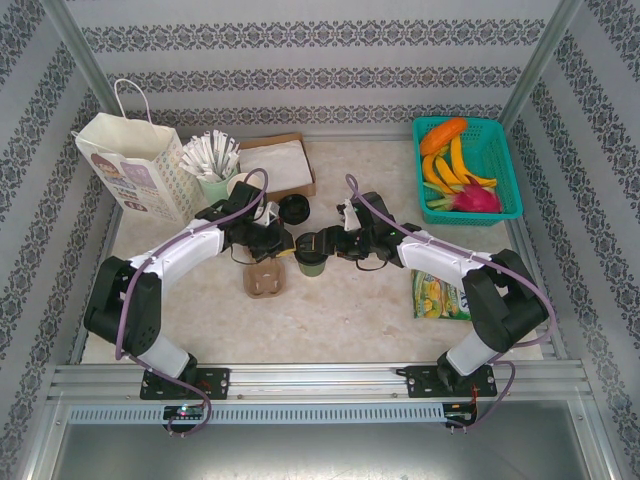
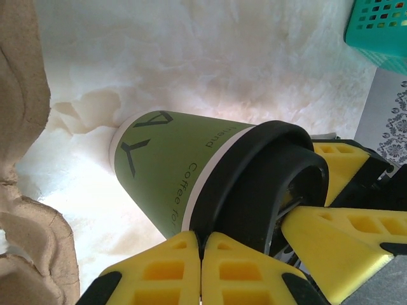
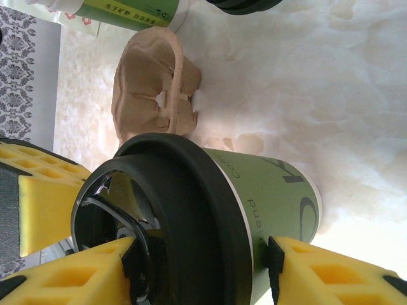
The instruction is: Pack the takeout coffee
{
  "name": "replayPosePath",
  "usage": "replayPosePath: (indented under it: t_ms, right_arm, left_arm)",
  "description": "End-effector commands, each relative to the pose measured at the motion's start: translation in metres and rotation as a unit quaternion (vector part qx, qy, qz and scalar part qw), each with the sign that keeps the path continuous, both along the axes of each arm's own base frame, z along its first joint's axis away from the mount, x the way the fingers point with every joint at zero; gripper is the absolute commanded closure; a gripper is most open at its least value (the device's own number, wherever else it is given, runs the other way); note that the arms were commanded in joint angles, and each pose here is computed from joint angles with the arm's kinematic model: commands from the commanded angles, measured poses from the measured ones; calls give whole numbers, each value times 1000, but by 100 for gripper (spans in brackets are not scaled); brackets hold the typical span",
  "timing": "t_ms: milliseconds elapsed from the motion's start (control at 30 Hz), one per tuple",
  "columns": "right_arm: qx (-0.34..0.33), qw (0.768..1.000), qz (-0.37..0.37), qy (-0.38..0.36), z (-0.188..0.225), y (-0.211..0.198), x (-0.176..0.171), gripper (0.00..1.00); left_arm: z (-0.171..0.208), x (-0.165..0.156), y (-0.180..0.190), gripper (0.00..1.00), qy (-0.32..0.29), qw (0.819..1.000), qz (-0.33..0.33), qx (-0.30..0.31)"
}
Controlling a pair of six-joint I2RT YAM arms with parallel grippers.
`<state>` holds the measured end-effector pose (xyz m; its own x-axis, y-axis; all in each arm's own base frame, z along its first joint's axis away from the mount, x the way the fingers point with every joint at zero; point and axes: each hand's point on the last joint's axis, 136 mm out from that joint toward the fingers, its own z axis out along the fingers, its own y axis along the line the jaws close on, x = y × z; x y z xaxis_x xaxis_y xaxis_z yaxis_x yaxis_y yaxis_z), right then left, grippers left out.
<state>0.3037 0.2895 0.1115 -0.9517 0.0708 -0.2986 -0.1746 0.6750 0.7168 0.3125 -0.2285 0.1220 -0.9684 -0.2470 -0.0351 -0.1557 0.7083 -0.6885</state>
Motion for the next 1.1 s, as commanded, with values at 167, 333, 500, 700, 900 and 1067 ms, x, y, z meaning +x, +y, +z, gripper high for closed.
replayPosePath:
  t_ms: [167, 333, 500, 700, 900, 1067]
  right_arm:
    - [-42, 999, -8, 34, -21, -6, -9, 46]
    - [-42, 999, -8, 27, -18, -6, -7, 47]
    - [-47, 999, -11, 18, -17, -7, -3, 48]
    - [-48, 999, -21, 5, -12, -8, 7, 49]
    - [-43, 998, -38, -4, -10, -11, 23, 51]
    - [-30, 999, -3, -30, 8, -1, 20, 44]
  left_arm:
    - [-9, -11, 15, 80, 31, 998, 11, 59]
    - [19, -2, 21, 75, -8, 997, 37, 66]
    - [24, -1, 55, 46, -26, 985, 96, 140]
    - [-2, -15, 80, 13, 29, 968, 132, 211]
    - [-11, -14, 58, 6, 41, 968, 89, 231]
    - [-17, -12, 50, 5, 46, 967, 80, 236]
